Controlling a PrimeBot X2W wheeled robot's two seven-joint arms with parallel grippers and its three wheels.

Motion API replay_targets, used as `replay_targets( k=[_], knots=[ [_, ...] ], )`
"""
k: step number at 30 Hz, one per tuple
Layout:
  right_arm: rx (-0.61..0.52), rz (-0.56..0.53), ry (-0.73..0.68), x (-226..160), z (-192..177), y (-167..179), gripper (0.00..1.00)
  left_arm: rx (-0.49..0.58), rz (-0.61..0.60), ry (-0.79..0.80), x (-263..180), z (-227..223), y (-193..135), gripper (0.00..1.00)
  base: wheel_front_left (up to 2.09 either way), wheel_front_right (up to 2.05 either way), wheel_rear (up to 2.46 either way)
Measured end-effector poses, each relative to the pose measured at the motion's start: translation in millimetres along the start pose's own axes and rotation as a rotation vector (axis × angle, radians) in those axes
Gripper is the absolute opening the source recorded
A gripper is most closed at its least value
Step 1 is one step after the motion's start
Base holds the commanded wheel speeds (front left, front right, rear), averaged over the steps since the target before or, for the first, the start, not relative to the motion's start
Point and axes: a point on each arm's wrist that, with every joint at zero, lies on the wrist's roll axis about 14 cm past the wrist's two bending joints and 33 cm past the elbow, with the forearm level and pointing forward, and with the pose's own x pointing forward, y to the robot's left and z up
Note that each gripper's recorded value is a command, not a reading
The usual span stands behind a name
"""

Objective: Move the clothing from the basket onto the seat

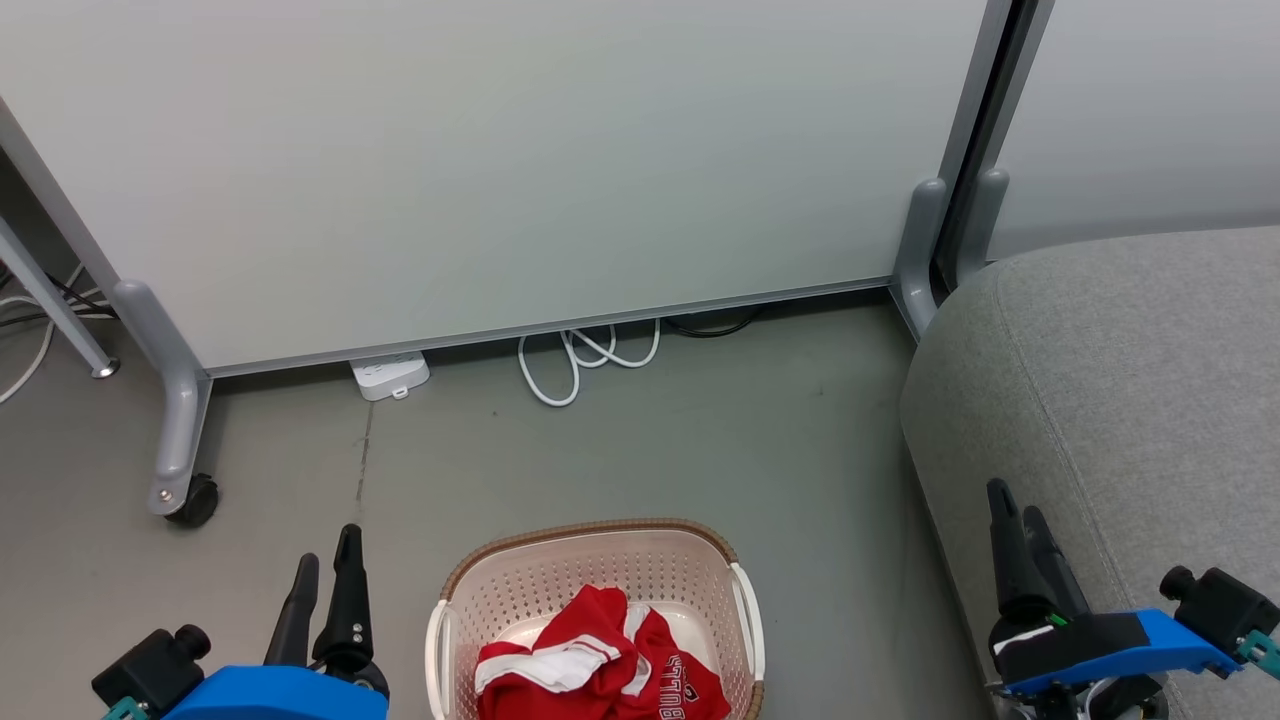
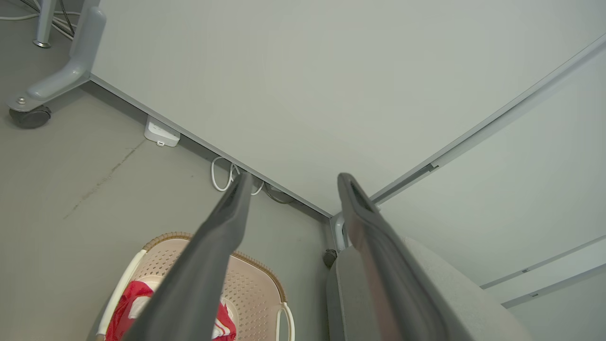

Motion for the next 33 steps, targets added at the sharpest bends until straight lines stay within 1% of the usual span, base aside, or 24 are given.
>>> replay_targets(
  k=[13, 26, 33],
  knots=[
    [-0.174, 0.031, 0.005, 2, -2, 8, 1.00, 0.176, -0.029, -0.021, 1, 0, -8, 1.00, 0.00, 0.00, 0.00],
    [-0.335, 0.063, -0.004, 4, -2, 16, 1.00, 0.300, -0.057, -0.039, 1, -1, -13, 1.00, 0.00, 0.00, 0.00],
    [-0.400, 0.074, -0.010, 4, -1, 18, 1.00, 0.364, -0.074, -0.052, 1, -1, -17, 1.00, 0.00, 0.00, 0.00]
  ],
)
